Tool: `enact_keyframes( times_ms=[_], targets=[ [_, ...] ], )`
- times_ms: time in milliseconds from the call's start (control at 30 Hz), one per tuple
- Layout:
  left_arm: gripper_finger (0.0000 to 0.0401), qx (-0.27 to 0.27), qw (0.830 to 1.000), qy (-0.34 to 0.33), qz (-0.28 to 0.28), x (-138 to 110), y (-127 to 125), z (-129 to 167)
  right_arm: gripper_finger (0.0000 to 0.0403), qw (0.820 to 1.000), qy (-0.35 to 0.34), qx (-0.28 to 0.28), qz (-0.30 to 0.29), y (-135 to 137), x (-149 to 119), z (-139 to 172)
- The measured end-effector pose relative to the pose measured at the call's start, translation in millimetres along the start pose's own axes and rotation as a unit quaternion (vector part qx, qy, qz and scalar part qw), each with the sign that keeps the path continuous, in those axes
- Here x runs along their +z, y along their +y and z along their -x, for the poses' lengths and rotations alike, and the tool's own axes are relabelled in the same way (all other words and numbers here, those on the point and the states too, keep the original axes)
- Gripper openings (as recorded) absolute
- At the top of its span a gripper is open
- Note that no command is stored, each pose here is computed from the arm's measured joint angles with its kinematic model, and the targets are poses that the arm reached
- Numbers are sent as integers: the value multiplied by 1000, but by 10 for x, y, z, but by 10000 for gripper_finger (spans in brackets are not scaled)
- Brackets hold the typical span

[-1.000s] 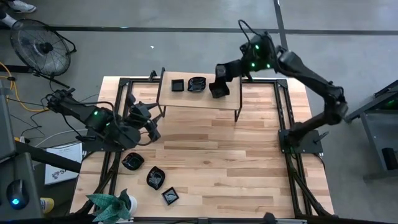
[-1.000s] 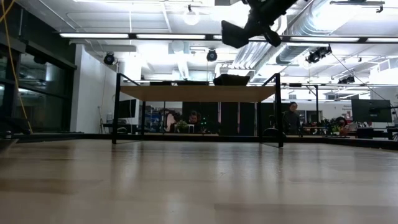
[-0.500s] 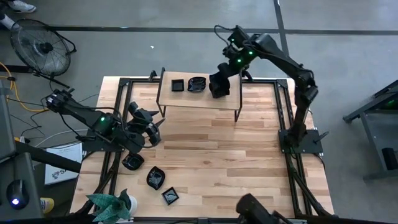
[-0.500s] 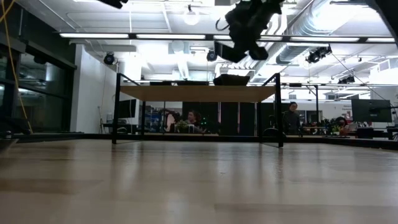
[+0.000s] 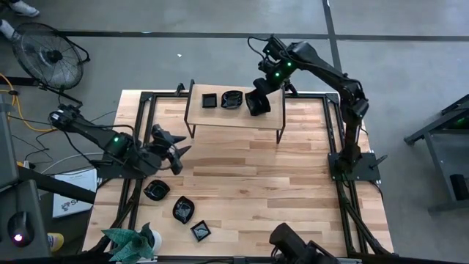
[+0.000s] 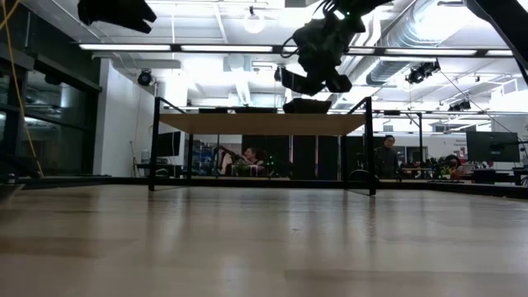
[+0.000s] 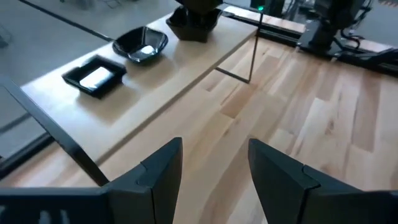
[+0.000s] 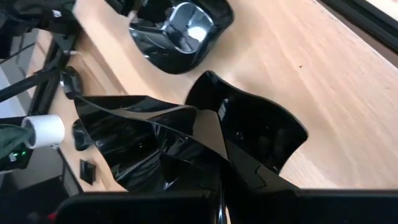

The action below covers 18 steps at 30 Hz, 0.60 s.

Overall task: Pick & Place Mini shaped plates
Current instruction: Stack the distorted square-shaped plate on the distorted square-shaped plate

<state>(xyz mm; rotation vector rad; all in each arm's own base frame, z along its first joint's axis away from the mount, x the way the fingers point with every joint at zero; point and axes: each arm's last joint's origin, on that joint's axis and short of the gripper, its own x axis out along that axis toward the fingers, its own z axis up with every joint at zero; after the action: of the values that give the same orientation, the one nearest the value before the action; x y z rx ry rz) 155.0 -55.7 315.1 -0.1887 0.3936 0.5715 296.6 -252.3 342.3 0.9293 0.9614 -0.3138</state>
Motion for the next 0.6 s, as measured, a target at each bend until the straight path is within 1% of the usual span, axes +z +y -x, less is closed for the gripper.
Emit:
enact_keyframes(
  times_ms=[167, 233, 600],
  targets=[
    [179, -15, 999, -9, 29, -101, 81, 1, 0, 999, 4, -28, -14, -34, -2, -31],
    [179, -22, 999, -15, 41, -106, 105, 13, 0, 999, 6, -28, -19, -44, 4, -43],
    [179, -29, 999, -23, 37, -96, 210, 81, 0, 998, 23, -36, -36, -132, 50, -182]
  ],
)
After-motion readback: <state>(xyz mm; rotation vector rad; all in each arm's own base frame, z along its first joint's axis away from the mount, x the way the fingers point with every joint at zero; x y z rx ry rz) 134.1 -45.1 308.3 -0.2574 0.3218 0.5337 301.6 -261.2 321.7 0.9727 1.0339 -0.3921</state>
